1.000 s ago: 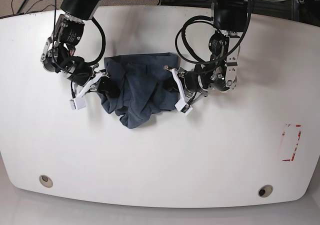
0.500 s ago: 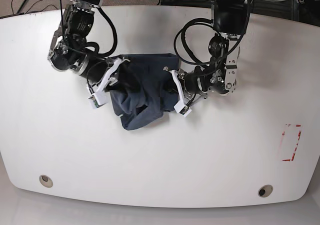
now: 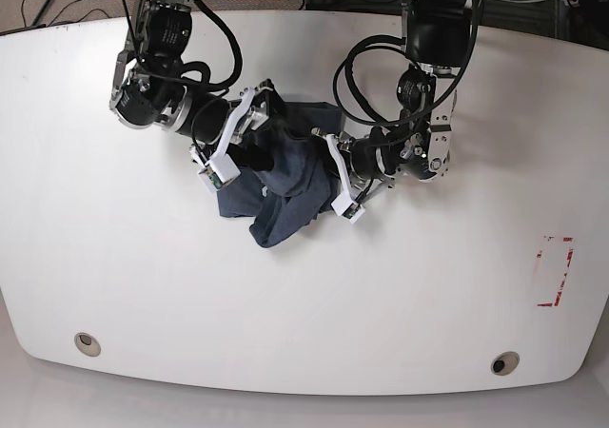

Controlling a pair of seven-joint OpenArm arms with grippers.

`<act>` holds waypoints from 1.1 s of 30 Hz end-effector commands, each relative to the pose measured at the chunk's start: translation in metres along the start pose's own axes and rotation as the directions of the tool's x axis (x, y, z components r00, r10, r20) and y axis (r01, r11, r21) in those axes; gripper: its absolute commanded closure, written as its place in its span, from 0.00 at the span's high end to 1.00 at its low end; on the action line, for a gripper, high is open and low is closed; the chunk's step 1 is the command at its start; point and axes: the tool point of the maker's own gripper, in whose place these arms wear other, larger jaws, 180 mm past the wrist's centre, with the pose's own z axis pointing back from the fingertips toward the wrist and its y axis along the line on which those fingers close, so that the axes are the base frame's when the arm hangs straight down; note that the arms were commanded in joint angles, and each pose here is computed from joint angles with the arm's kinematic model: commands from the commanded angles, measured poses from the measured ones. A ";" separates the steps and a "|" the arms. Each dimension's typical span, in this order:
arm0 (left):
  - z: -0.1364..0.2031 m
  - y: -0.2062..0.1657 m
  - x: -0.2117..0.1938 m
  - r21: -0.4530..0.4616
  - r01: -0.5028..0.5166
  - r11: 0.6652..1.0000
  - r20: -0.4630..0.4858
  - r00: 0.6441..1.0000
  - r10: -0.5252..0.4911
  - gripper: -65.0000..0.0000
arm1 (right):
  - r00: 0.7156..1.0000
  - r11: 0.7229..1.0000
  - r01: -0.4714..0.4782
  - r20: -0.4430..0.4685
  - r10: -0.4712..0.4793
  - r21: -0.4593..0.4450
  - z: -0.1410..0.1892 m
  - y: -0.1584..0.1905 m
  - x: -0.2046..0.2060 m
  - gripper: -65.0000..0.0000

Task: Layout the t-shirt on the table in an organized manner, then fold the t-shirt properly
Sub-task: 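Lift the bundle's edge with the right gripper and release the left gripper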

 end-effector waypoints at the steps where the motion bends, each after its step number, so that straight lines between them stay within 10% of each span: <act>1: 0.001 0.014 -0.025 0.070 0.021 0.997 -0.126 0.992 -0.012 0.00 | 0.997 0.998 -0.061 0.050 0.061 -0.001 0.009 0.003 0.018 0.74; 26: 0.018 0.018 0.010 0.064 -0.020 0.998 0.026 0.999 0.018 0.00 | 0.996 0.998 0.059 0.068 -0.058 -0.011 0.000 -0.032 0.010 0.63; 33: 0.027 0.020 0.018 0.035 -0.048 0.998 0.074 0.996 0.046 0.19 | 0.997 0.997 0.052 0.062 -0.056 0.064 -0.018 -0.007 0.011 0.63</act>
